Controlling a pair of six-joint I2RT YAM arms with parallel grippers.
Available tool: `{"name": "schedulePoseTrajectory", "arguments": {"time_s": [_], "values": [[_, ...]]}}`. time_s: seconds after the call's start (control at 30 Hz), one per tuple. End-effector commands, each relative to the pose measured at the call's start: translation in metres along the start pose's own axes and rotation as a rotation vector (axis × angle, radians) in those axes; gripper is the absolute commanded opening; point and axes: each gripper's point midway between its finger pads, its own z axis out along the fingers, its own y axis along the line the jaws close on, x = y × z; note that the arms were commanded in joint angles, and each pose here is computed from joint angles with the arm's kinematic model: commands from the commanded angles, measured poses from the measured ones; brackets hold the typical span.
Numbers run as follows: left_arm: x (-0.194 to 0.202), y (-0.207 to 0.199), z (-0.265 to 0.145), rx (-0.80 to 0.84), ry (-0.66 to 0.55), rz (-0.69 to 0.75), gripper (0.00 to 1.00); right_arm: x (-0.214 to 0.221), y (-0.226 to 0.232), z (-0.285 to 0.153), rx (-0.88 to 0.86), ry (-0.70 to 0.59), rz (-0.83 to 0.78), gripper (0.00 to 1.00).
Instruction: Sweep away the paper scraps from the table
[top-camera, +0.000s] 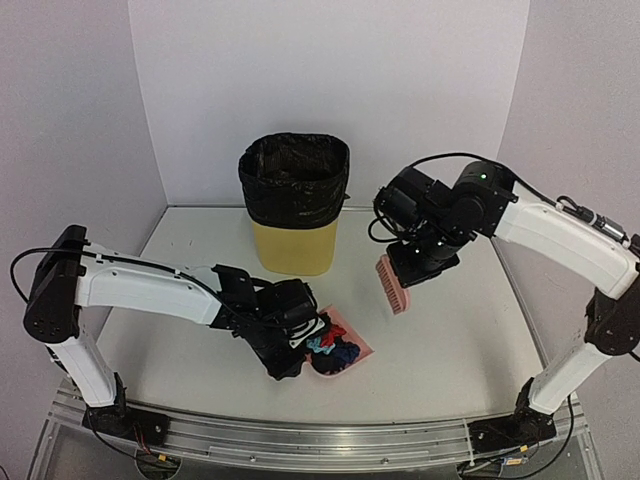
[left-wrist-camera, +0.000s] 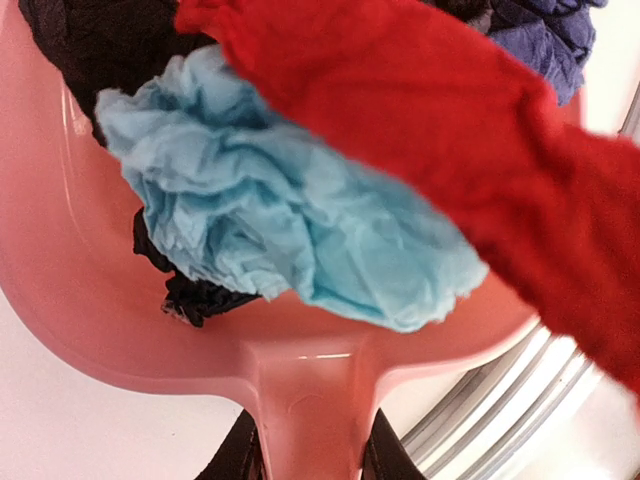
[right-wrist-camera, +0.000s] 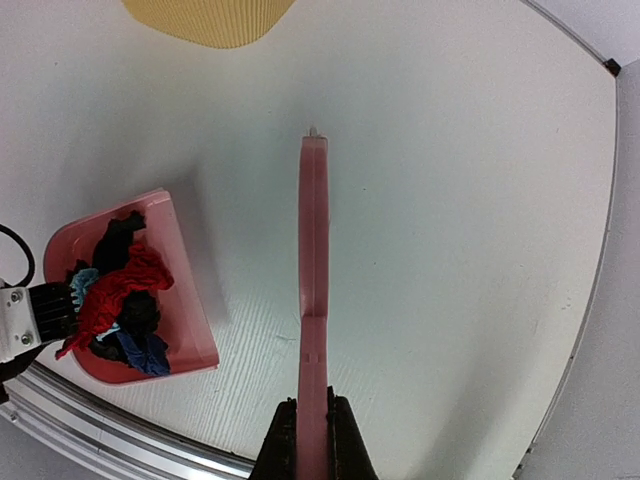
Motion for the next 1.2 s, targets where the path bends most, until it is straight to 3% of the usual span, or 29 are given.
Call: {"name": "schedulePoseTrajectory", "arguments": {"time_s": [0.0, 0.53, 0.83, 1.17], "values": [[-0.04, -0.005, -0.047, -0.012, -0.126, -0.054, 0.0, 0.001, -0.046, -0.013, 0.087, -0.058, 0.081, 0.0], [-0.102, -0.014, -0.12, -0.027, -0.231, -0.159, 0.0, 0.036, -0.117, -0.003, 0.215, -0.016, 0.193, 0.0], [-0.132, -0.011, -0.142, -0.08, -0.242, -0.221, 0.0, 0.042, -0.128, 0.001, 0.252, 0.0, 0.173, 0.0], [-0.176, 0.017, -0.171, -0.112, -0.36, -0.302, 0.0, 0.051, -0.138, 0.014, 0.302, 0.038, 0.153, 0.0]]}}
